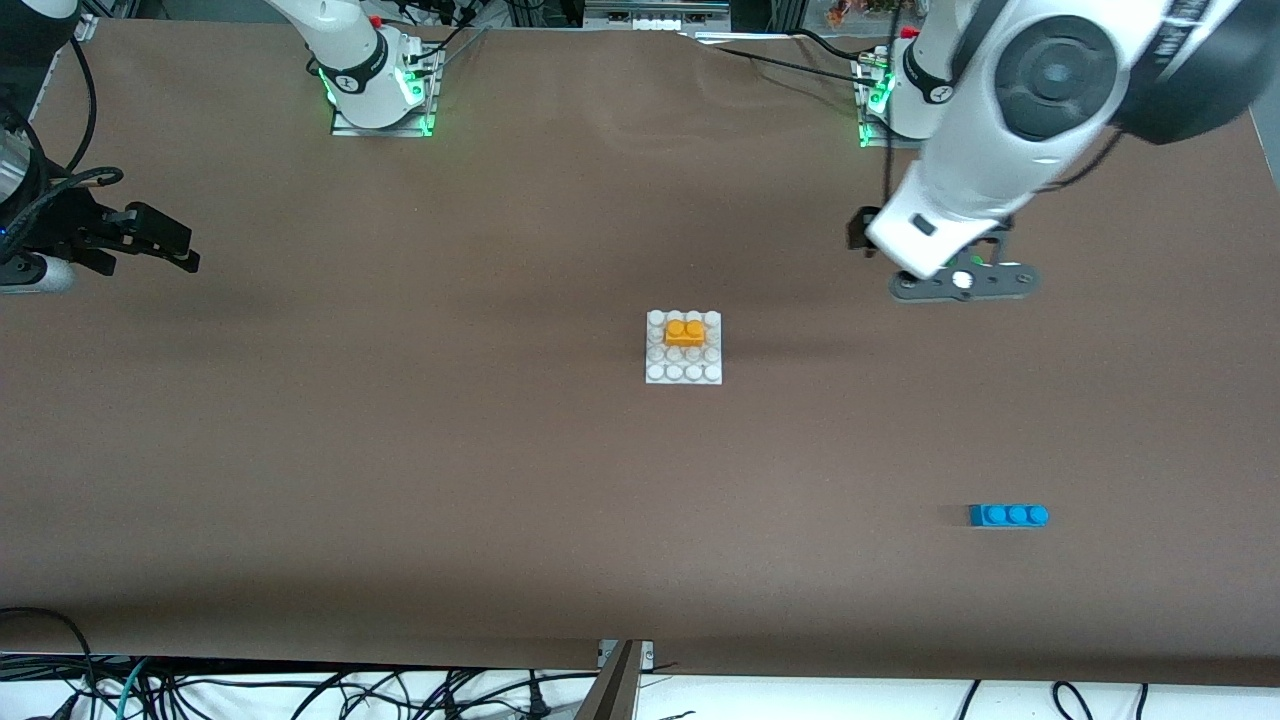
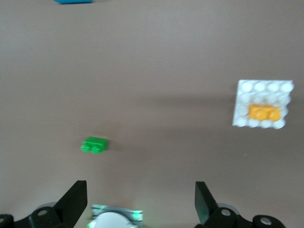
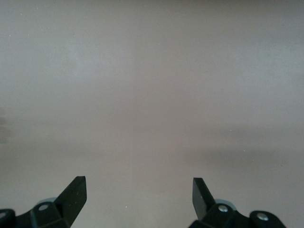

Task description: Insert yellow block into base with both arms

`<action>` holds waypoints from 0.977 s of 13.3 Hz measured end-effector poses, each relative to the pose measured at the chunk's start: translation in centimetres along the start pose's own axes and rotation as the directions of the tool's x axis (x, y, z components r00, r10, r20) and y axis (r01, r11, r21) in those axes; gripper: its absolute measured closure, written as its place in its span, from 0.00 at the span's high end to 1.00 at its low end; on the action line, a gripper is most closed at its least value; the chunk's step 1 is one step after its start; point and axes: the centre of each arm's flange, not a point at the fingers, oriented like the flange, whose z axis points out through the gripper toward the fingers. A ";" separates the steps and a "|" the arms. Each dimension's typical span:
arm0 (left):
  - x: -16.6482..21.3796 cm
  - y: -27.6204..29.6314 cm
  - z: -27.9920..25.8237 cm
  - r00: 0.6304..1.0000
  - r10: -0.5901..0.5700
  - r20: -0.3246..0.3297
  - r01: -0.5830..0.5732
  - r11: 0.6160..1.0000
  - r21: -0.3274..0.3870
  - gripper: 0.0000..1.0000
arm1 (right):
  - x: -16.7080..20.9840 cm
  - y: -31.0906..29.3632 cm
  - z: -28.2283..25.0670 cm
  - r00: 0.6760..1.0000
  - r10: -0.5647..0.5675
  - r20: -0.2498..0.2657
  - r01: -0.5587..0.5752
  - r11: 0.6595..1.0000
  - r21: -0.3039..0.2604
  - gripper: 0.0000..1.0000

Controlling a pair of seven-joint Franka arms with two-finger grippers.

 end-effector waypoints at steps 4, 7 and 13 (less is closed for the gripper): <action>3.0 -11.7 1.4 0.993 0.105 0.047 -0.097 0.984 -0.147 1.00 | 0.0 0.0 0.0 1.000 0.000 0.001 0.000 1.000 0.000 0.99; 3.3 -14.9 2.5 0.996 0.089 0.000 -0.088 0.982 -0.165 1.00 | 0.0 -0.1 0.0 1.000 -0.001 0.001 0.001 1.000 0.000 0.99; -1.6 -14.7 0.1 0.985 0.058 -0.162 -0.080 0.988 -0.130 1.00 | 0.0 -0.1 0.1 1.000 -0.002 0.002 0.002 1.000 0.000 0.99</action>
